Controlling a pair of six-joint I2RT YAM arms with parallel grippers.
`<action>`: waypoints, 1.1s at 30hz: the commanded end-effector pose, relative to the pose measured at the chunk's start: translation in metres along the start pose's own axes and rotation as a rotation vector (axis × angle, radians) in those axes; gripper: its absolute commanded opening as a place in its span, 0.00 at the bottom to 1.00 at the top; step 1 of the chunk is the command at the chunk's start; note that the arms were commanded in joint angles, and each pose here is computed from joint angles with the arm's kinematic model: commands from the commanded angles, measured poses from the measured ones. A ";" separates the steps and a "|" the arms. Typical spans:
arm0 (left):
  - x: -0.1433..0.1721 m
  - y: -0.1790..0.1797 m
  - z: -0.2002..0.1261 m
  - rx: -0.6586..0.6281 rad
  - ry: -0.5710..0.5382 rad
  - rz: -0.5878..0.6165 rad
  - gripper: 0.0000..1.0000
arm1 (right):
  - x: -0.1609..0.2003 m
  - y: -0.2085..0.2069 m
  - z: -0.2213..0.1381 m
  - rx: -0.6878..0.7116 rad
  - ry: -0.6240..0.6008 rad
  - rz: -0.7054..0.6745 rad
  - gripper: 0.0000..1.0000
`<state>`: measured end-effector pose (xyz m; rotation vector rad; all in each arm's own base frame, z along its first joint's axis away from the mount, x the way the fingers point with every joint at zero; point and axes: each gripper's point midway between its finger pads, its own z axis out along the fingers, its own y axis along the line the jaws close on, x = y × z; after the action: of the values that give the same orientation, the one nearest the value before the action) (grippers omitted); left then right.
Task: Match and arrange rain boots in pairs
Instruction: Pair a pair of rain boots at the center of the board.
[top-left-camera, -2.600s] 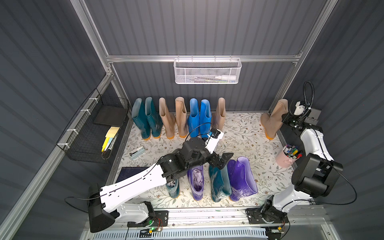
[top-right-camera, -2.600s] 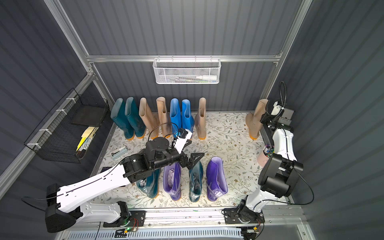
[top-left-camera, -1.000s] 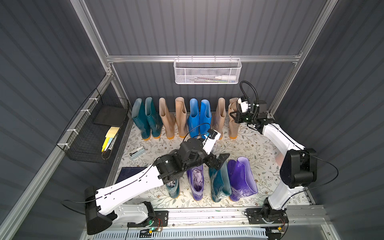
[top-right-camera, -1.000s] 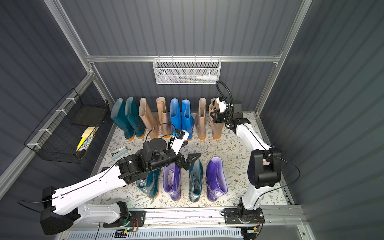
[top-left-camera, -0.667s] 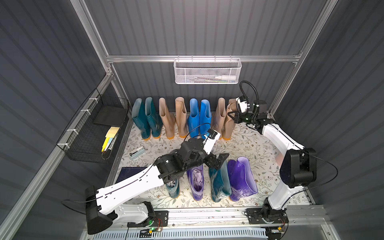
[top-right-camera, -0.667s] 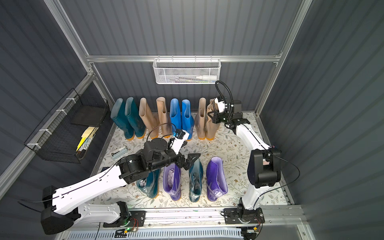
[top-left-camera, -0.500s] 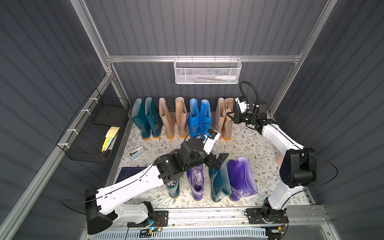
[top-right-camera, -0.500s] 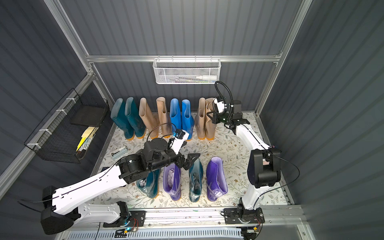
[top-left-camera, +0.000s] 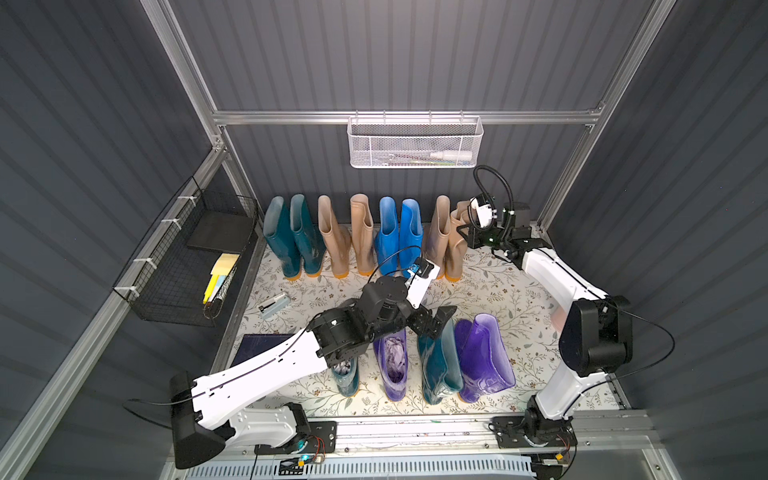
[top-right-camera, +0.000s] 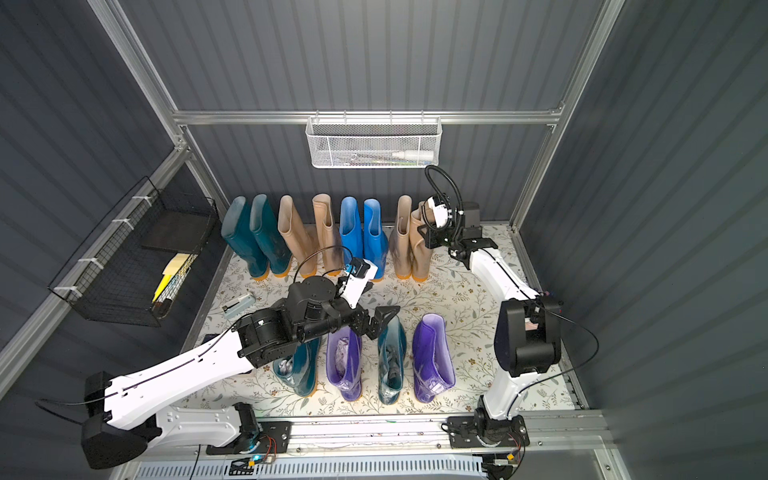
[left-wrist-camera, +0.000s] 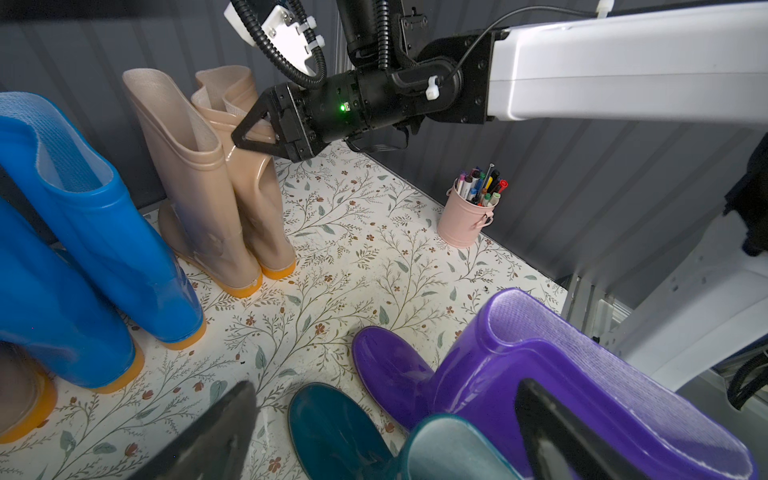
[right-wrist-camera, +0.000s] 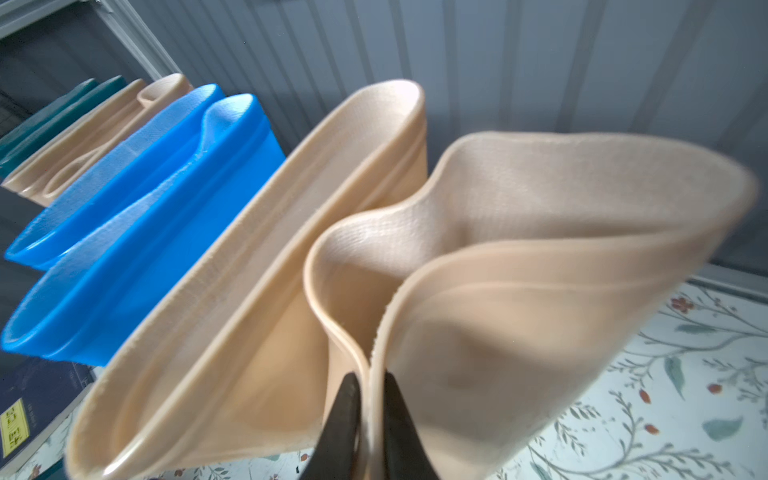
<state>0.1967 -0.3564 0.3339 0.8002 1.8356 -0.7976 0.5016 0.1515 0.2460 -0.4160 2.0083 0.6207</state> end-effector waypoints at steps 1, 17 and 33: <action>-0.008 -0.001 -0.003 -0.006 -0.010 0.005 0.99 | -0.021 -0.004 -0.015 0.069 -0.042 -0.035 0.30; -0.010 -0.006 0.006 0.012 0.000 0.016 0.99 | -0.053 -0.002 -0.050 0.170 -0.068 0.056 0.76; -0.008 -0.006 0.006 0.010 0.003 0.007 0.99 | -0.055 -0.023 -0.018 0.345 0.023 0.096 0.85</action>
<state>0.2014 -0.3661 0.3294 0.8106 1.8533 -0.7875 0.5255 0.1232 0.3009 -0.1487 2.0784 0.3674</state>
